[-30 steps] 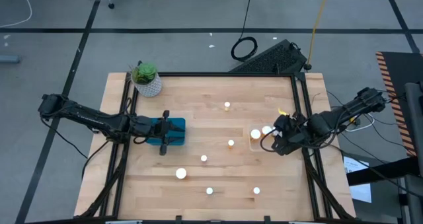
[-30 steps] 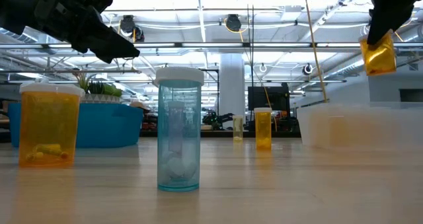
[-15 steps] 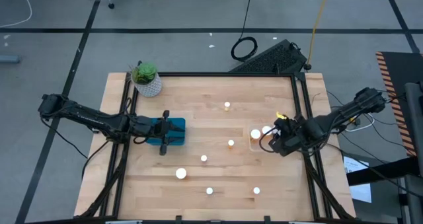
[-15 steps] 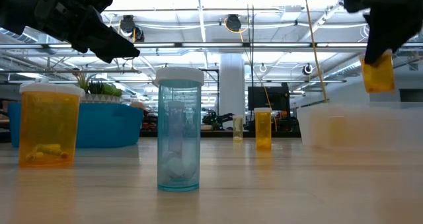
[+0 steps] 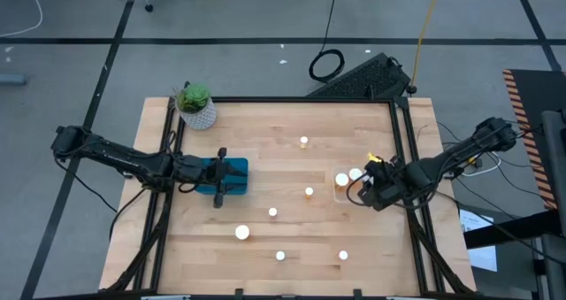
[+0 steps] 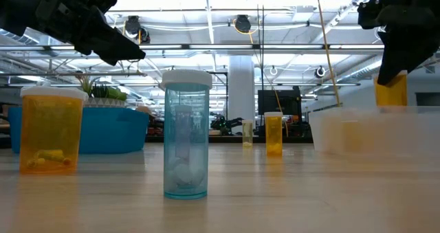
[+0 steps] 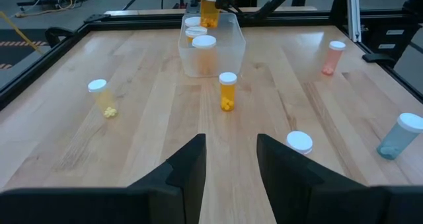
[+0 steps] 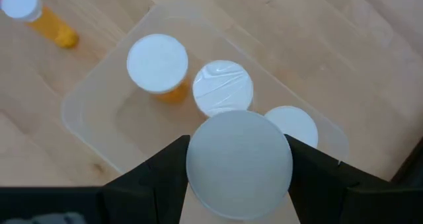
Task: Pick and place medicine bottles into bin by pill shape (circle, oval)
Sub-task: Put the large orange pill bottle into the transparent bin
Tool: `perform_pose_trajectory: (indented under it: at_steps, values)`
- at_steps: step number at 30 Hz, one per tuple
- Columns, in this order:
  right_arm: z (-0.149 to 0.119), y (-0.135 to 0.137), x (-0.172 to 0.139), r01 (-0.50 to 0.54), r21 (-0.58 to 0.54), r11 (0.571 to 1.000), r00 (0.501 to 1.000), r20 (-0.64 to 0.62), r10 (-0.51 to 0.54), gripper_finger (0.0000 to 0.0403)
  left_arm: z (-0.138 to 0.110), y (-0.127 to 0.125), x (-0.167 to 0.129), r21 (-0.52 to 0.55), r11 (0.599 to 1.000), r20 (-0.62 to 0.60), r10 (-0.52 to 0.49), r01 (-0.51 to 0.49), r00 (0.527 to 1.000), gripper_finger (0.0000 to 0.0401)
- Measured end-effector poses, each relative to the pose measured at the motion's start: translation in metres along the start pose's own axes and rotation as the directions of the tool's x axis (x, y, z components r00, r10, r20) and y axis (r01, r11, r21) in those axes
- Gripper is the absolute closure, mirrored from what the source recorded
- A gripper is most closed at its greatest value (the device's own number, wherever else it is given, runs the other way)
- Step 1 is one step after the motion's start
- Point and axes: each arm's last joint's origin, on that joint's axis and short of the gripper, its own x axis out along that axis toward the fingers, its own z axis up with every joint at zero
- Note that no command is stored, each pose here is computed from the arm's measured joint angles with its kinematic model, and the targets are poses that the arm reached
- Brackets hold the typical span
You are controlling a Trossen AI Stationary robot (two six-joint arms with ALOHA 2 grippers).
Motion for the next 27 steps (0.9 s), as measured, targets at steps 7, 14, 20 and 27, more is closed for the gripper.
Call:
perform_pose_trajectory:
  at_steps: [7, 14, 20, 27]
  values:
    - [0.004, -0.005, -0.016, -0.122, 0.057, 0.991, 0.992, -0.025, 0.123, 0.0193, 0.000, 0.000, 0.000, 0.000, 1.000, 0.001, 0.000, 0.000, 1.000, 0.0263]
    - [0.002, -0.006, -0.013, -0.109, 0.043, 0.993, 0.993, -0.032, 0.111, 0.0193, 0.000, 0.000, 0.000, 0.000, 1.000, 0.001, 0.000, 0.000, 1.000, 0.0263]
    - [-0.010, -0.010, 0.005, -0.069, 0.031, 0.997, 0.993, -0.097, 0.072, 0.0193, 0.000, 0.000, 0.000, 0.000, 1.000, 0.001, 0.001, -0.001, 1.000, 0.0263]
    - [-0.015, -0.010, 0.016, -0.079, 0.029, 0.996, 0.992, -0.092, 0.082, 0.0191, 0.000, 0.000, 0.000, -0.001, 1.000, 0.001, 0.001, -0.001, 1.000, 0.0263]
